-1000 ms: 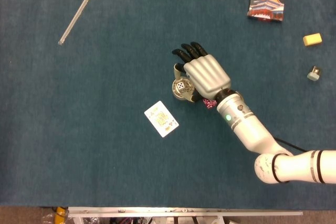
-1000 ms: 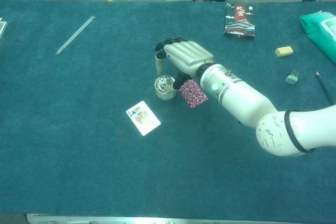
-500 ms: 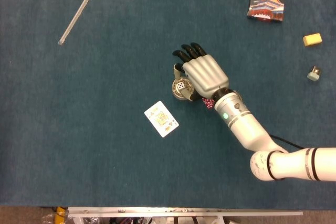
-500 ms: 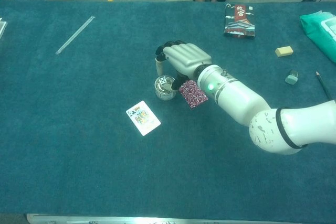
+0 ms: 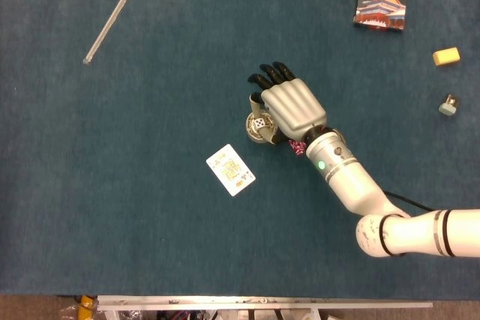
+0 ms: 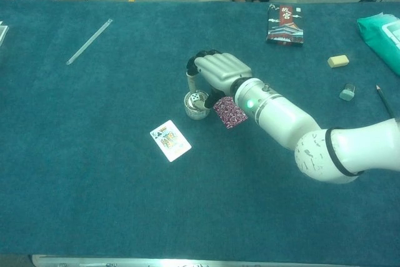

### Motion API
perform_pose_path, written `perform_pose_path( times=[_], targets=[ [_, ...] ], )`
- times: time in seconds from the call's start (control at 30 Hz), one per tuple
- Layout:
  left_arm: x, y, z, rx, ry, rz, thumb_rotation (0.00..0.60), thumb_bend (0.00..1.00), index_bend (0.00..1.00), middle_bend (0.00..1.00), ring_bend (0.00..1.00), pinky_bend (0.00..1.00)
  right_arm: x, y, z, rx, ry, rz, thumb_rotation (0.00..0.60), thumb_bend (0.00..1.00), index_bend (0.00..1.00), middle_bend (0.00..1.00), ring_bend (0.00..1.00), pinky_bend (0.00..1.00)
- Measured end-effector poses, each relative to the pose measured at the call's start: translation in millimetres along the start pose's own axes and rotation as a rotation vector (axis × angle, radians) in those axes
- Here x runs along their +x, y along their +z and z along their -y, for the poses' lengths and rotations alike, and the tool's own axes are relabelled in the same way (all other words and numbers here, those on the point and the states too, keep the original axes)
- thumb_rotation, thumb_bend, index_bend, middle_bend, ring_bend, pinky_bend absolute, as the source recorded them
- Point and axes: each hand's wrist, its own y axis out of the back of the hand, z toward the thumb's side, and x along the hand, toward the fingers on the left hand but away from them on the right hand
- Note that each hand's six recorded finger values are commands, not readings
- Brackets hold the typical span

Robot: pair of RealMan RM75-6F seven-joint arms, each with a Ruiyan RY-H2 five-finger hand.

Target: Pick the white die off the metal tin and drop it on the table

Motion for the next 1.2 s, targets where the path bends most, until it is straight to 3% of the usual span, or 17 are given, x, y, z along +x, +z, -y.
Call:
perform_pose_path(
  times=[0.43,0.83,1.07,1.2],
  targets=[
    [-1.9,-2.8,0.8,-0.004,0.002,-0.009,0.6,0.27,0.28,0.21,0.13,0.13,5.3,-3.4,-11.3,-0.044,-0.038,-0.012,0.6,0.27,0.58,0.24,0.0,0.0],
    [-0.5,0.5,7.1,-0.006,-0.014,-0.001,0.6,0.27,0.28,0.21,0.13,0.13,54.1,-45.6,-55.4,-0.068,-0.126,0.005,0.6,0.27,0.58,0.24,0.0,0.0],
    [2.0,6.9,9.5,-0.004,-0.021,0.019,0.6,0.27,0.28,0.21,0.13,0.13,85.4,-73.7,-61.1,-0.049,-0.096,0.059,0.6,0.27,0.58,0.24,0.0,0.0],
    [1.5,7.9,8.1,-0.004,-0.016,0.021,0.6,0.27,0.28,0.21,0.13,0.13,85.0,-69.3,-63.1,-0.066,-0.125,0.035,0.6,0.27,0.58,0.24,0.0,0.0]
  ],
)
